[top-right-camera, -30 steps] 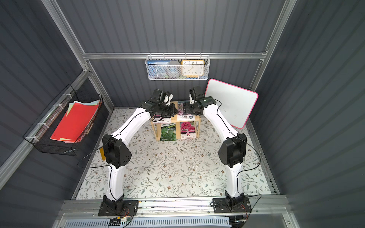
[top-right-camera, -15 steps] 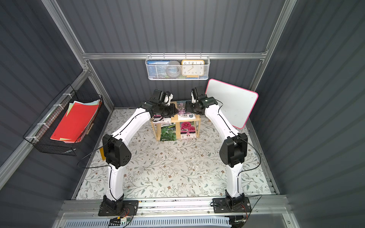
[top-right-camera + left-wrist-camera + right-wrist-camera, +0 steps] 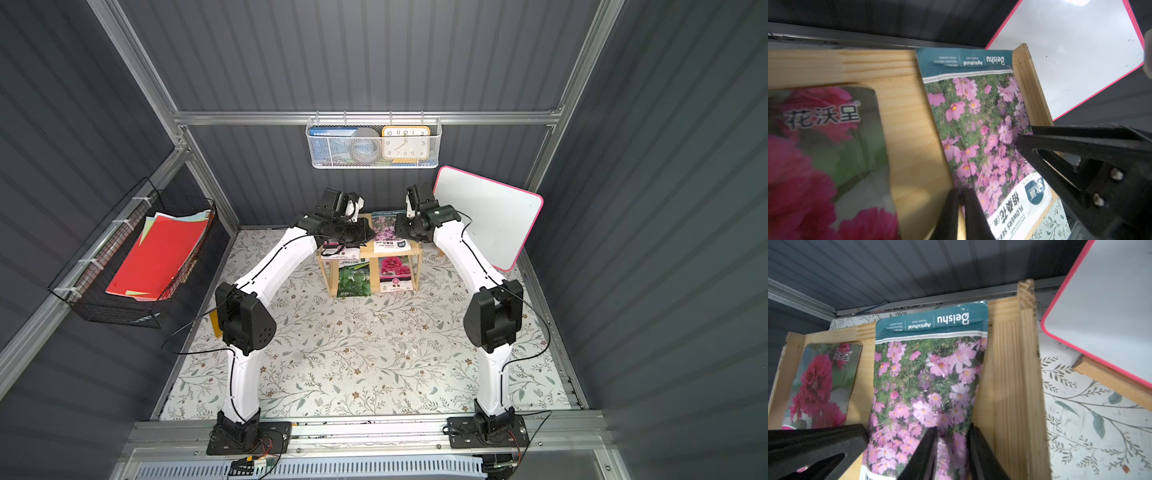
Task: Take the seed bag off the shelf
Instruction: Pick up the seed packet from the shelf.
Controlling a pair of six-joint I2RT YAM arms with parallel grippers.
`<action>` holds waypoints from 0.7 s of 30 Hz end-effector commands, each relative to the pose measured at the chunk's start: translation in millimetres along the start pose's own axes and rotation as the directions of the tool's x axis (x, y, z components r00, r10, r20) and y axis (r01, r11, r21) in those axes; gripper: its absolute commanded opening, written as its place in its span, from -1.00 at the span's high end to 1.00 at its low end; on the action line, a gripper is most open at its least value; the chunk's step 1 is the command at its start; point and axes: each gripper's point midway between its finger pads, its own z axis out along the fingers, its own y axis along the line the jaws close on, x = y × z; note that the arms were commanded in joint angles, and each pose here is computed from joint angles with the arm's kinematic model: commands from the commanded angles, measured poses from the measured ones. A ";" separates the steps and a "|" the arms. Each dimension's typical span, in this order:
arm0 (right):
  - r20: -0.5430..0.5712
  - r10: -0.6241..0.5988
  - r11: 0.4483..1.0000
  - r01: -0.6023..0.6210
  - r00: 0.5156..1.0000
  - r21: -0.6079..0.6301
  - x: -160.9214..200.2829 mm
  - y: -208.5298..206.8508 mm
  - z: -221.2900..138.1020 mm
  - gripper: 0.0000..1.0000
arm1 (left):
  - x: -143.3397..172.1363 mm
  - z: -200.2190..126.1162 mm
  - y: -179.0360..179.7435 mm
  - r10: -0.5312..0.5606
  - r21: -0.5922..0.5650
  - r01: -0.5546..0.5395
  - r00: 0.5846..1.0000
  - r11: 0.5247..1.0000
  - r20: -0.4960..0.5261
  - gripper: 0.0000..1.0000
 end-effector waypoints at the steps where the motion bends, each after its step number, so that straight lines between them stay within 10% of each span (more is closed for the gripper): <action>1: -0.074 0.000 1.000 -0.002 0.997 -0.019 20.5 3.9 -2.3 0.44 | 35.6 10.6 19.8 -0.018 -0.065 0.010 0.992 0.998 -0.122 0.74; 15: -0.040 0.007 1.000 -0.008 0.999 -0.017 10.9 1.0 -15.2 0.85 | 27.5 7.4 15.9 -0.012 -0.054 0.007 0.995 0.999 -0.099 0.64; 21: -0.037 0.007 1.000 -0.008 0.999 -0.019 9.4 0.2 -18.4 0.90 | 19.2 2.5 13.4 -0.006 -0.052 0.002 0.997 0.999 -0.078 0.31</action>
